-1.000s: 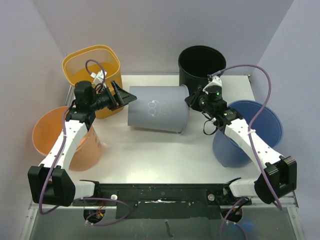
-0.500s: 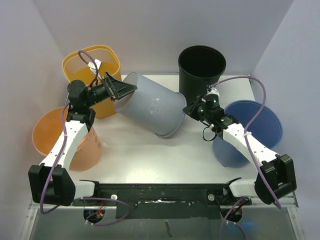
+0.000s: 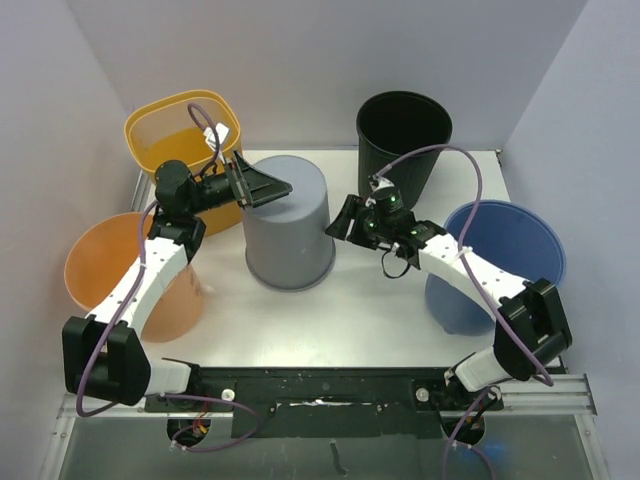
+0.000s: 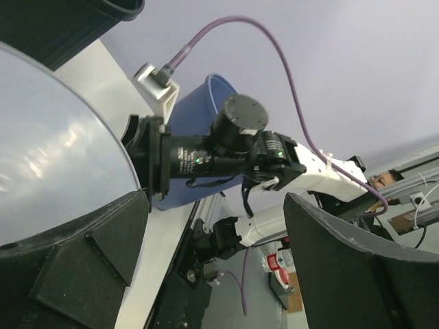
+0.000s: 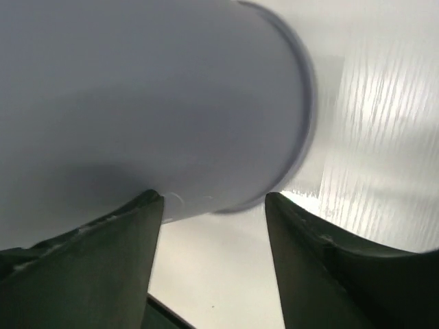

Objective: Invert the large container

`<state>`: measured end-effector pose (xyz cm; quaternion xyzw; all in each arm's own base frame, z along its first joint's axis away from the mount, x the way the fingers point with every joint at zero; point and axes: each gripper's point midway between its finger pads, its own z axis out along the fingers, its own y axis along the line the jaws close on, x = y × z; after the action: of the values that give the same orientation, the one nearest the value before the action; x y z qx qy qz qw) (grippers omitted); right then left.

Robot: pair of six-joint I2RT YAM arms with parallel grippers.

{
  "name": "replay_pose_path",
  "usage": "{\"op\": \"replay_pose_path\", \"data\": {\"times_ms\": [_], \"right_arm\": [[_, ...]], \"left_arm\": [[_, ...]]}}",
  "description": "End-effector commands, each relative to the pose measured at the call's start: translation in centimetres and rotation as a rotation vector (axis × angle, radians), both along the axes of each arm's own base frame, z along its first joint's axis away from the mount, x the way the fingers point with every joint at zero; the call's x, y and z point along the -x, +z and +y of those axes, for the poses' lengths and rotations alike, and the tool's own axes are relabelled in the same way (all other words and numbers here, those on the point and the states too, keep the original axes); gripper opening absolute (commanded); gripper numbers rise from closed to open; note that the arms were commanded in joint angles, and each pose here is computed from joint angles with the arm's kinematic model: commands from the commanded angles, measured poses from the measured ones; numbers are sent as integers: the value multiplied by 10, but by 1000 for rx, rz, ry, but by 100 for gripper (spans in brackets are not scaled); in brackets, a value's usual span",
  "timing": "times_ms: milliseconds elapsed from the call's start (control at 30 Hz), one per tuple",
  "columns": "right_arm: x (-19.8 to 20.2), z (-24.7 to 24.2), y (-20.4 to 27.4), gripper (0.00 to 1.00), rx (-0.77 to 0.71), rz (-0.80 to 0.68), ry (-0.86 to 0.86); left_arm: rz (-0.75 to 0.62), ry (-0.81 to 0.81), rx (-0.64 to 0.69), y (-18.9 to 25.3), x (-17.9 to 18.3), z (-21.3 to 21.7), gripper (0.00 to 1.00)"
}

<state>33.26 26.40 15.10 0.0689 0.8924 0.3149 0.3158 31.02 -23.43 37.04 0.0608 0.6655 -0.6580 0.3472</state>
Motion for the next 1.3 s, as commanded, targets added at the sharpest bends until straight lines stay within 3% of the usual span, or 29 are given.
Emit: {"op": "replay_pose_path", "data": {"times_ms": [0, 100, 233, 433, 533, 800, 1033, 1267], "right_arm": [[-19, -2, 65, 68, 23, -180, 12], [-20, -26, 83, 76, 130, -230, -36], [-16, -57, 111, 79, 250, -295, -77], [-4, -109, 144, 83, 383, -366, -207], [-1, -123, 156, 87, 391, -406, -260], [-3, -135, 166, 89, 417, -435, -311], [-3, -142, 171, 89, 427, -451, -340], [-3, -143, 171, 90, 421, -450, -347]], "left_arm": [[-72, -43, -4, 19, 7, -9, 80], [-81, -45, -33, 18, 6, -13, 80], [-103, -32, -113, 16, 5, -12, 80], [-242, 67, -443, 5, 14, 12, 80], [-253, 68, -544, -8, 31, 23, 80], [-205, 36, -645, -56, 65, 22, 81], [-260, -47, -649, -71, 94, 17, 86], [-199, -39, -729, -101, 87, 20, 86]]}}
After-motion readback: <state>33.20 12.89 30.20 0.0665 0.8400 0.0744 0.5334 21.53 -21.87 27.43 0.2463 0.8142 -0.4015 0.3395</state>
